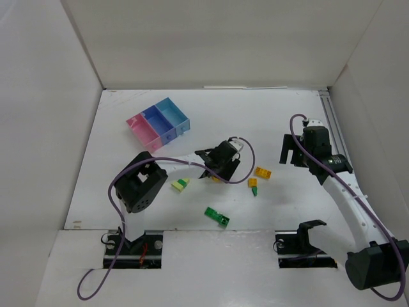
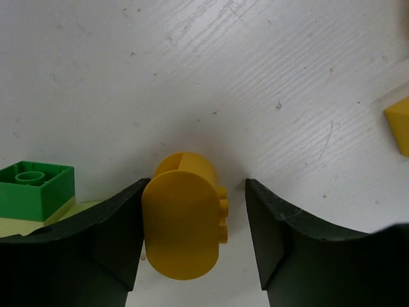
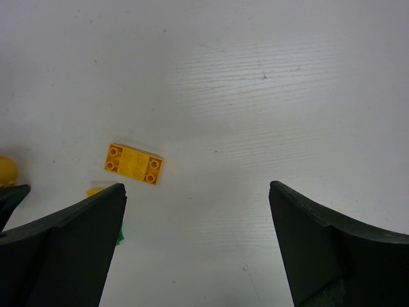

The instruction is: Sort the legos into containers by color

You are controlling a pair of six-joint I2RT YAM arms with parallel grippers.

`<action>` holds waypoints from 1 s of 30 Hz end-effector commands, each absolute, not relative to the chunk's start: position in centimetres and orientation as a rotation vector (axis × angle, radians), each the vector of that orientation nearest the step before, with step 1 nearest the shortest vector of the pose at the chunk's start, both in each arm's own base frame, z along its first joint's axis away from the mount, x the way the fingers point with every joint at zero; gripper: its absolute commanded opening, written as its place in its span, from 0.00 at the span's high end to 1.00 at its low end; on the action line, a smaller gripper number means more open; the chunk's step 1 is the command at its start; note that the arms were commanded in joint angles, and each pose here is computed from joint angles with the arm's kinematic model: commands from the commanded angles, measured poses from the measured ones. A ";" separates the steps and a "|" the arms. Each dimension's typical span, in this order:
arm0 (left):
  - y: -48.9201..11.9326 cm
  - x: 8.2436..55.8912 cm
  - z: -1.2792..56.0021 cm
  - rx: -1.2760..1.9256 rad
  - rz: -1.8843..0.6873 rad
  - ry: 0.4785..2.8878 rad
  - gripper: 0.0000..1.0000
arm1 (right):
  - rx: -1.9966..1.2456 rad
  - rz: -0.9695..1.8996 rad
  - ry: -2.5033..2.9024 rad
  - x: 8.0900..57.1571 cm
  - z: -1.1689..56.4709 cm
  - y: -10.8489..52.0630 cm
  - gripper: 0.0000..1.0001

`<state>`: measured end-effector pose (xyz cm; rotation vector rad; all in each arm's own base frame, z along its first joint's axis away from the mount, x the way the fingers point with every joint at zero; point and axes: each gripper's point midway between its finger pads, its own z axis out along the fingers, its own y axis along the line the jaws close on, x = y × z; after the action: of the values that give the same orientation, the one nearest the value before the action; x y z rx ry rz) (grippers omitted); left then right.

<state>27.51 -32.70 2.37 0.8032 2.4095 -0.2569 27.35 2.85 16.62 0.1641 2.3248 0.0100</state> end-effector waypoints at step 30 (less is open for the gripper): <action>-21.0 44.4 19.7 -0.130 -0.305 2.100 0.75 | 0.014 0.178 1.989 29.5 21.4 5.0 0.01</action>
<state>40.95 -22.30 14.60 0.0154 2.2365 -0.2628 28.23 4.45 19.42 0.0437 2.1043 0.1413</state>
